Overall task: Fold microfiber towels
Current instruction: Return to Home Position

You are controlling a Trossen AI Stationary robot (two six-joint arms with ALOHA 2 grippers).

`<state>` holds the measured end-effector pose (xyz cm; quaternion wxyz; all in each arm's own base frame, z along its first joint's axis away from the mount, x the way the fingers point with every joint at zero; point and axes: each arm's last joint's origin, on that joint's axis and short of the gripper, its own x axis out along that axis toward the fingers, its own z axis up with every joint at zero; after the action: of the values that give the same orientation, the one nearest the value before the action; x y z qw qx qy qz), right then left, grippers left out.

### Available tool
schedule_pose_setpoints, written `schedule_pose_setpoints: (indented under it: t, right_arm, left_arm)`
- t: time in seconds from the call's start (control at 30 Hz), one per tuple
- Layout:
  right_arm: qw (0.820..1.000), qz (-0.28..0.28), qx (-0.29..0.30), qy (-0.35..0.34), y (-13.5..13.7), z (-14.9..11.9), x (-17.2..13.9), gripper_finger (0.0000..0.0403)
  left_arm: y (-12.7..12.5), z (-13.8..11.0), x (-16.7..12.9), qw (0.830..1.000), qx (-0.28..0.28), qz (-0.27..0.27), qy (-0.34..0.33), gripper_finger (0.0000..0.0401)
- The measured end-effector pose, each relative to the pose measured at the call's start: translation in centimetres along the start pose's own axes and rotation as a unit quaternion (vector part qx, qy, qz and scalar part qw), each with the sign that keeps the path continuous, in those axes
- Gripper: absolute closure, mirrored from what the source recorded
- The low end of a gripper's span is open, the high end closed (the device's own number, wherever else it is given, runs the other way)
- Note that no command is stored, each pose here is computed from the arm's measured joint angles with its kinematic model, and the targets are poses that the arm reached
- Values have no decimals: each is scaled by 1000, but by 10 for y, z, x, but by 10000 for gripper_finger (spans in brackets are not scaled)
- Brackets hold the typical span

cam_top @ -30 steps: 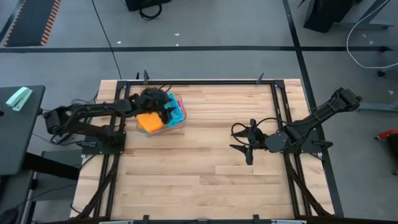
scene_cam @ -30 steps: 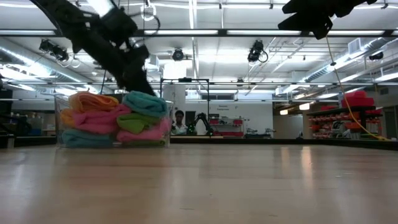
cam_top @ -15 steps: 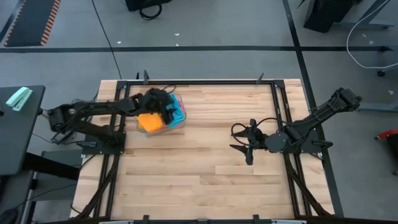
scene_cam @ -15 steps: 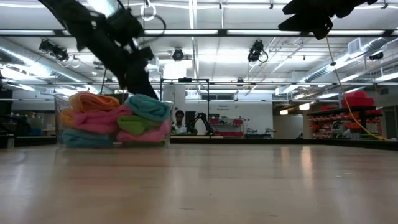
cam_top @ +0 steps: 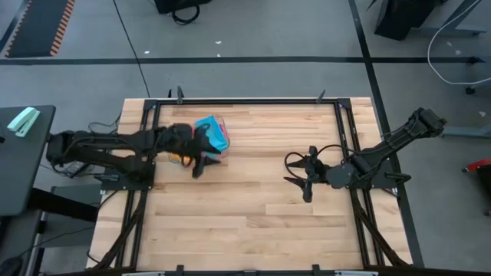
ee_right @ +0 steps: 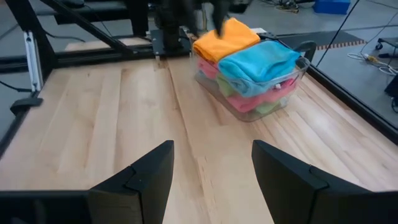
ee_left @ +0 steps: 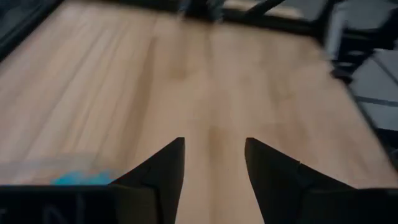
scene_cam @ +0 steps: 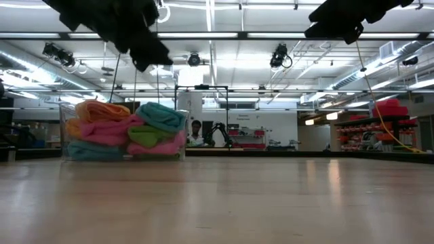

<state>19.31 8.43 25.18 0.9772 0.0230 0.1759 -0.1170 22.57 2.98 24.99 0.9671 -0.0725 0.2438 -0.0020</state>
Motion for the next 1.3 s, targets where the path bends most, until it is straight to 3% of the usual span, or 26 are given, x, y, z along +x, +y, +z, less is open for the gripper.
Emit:
schedule_pose_setpoints:
  t: [0.2, 0.4, 0.73, 0.8, 1.03, 1.3]
  right_arm:
    - [999, 23, -24, -6, -2, 3, -13, 187]
    - [993, 99, -56, -19, -10, 13, -18, 222]
    - [988, 136, -58, -48, -42, 23, -19, 285]
    - [989, 128, -53, -51, -48, 12, -18, 294]
    - [986, 115, -21, -120, -65, -41, -12, 316]
    - [978, 137, -1, -158, -84, -57, -34, 338]
  left_arm:
    - [-36, -2, -8, 993, 63, -13, -98, 247]
    - [-35, -25, -16, 993, 46, -5, -108, 278]
    - [-28, -59, -34, 980, 20, 4, -197, 308]
    - [-25, -68, -38, 973, 8, 18, -228, 315]
    - [-17, -86, -54, 926, -46, 74, -368, 344]
    - [-16, -91, -67, 921, -45, 76, -380, 392]
